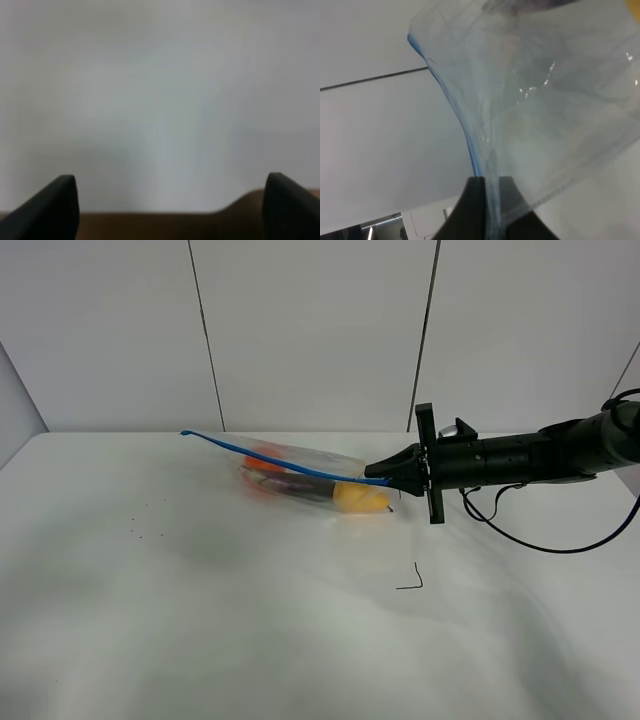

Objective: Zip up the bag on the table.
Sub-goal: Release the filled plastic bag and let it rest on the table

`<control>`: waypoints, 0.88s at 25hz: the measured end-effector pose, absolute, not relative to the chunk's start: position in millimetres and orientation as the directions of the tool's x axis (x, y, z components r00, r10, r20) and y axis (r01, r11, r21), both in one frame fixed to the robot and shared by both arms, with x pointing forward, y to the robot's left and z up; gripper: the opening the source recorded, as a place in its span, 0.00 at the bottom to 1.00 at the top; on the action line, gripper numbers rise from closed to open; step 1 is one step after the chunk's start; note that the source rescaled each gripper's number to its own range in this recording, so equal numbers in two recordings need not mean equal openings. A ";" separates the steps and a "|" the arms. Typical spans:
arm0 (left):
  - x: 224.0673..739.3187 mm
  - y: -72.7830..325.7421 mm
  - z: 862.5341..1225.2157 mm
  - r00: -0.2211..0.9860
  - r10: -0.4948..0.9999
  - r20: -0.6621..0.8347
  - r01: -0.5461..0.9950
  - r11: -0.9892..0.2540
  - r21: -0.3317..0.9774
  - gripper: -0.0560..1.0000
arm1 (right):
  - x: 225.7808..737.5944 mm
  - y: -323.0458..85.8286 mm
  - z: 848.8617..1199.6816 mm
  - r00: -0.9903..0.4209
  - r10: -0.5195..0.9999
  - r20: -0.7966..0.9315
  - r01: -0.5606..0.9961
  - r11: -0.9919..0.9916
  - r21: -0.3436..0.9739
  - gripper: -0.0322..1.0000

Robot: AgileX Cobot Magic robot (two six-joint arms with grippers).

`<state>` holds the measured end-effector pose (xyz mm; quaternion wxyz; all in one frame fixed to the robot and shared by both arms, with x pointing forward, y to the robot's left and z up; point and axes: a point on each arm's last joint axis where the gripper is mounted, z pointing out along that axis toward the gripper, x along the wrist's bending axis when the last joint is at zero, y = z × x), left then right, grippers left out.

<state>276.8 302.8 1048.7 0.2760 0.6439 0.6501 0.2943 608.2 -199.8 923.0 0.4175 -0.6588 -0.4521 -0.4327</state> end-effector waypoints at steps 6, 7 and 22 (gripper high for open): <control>244.5 301.6 1051.8 -0.022 0.999 0.025 0.508 -0.010 0.861 1.00 | 608.2 -199.8 923.0 0.217 0.234 0.948 0.957 -0.243 -0.159 0.04; 239.6 301.4 1051.9 -0.023 0.999 0.026 0.481 -0.011 0.877 1.00 | 608.2 -199.8 923.0 0.217 0.234 0.948 0.957 -0.243 -0.159 0.04; 234.3 301.7 1051.8 -0.031 0.999 0.024 0.452 -0.008 0.892 1.00 | 611.0 -203.8 928.3 0.162 0.445 0.881 0.987 -0.096 -0.132 0.96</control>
